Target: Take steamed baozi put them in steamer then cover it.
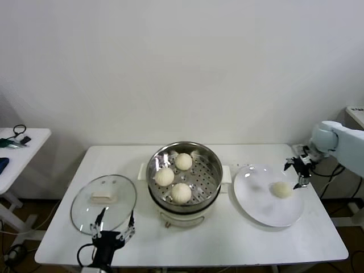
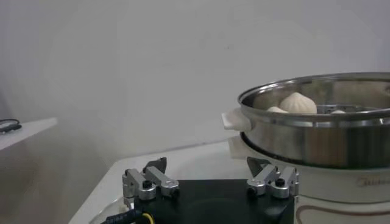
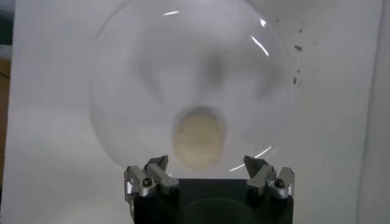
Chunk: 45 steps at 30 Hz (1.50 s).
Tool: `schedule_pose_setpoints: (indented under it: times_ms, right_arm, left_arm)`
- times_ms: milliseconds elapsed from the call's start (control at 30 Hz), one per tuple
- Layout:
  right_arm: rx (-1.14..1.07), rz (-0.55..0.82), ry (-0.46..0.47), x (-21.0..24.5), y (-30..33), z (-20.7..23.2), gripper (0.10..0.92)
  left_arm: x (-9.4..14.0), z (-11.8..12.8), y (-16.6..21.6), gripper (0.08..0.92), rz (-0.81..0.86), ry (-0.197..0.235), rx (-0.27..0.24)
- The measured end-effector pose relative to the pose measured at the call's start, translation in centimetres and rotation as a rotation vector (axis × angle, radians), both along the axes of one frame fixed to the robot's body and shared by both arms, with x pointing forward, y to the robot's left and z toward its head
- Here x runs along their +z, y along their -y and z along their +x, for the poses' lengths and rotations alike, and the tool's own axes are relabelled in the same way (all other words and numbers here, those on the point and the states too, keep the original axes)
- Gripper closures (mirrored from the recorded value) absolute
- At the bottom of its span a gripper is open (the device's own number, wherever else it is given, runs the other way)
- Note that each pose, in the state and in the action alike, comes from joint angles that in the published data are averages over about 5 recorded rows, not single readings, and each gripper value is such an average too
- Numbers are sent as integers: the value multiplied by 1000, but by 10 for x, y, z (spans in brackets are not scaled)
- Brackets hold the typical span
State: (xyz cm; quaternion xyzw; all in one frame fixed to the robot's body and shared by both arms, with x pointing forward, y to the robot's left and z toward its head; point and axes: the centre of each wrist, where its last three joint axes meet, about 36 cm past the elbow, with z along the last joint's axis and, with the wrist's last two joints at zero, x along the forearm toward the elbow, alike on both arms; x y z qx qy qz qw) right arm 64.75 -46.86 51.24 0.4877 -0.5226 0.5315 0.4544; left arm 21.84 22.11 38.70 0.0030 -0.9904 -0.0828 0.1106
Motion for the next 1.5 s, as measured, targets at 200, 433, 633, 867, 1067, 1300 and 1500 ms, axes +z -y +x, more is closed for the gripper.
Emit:
schedule_pose_setpoints:
  times_ms: [200, 433, 633, 867, 1067, 1300, 1500]
  right_arm:
    - [-31, 12, -2, -30, -1, 1, 200]
    - [-52, 17, -1, -50, -3, 2, 267]
    - [-60, 12, -1, -52, -4, 2, 369]
    - [-53, 9, 32, -17, -15, 11, 377]
    - [-4, 41, 105, 68, -63, 28, 378]
    - [76, 151, 186, 179, -158, 20, 378]
    - [120, 222, 184, 212, -238, -6, 377]
  left_arm:
    - [-1, -1, 0, 177, 2, -4, 0]
    - [-1, -1, 1, 177, 3, -4, 1]
    - [1, -1, 3, 177, 0, 0, -1]
    - [5, 0, 3, 177, 0, 6, -3]
    - [6, 2, 2, 177, 1, 8, -12]
    - [7, 4, 2, 177, 1, 6, -24]
    - [9, 4, 0, 177, 3, 7, -22]
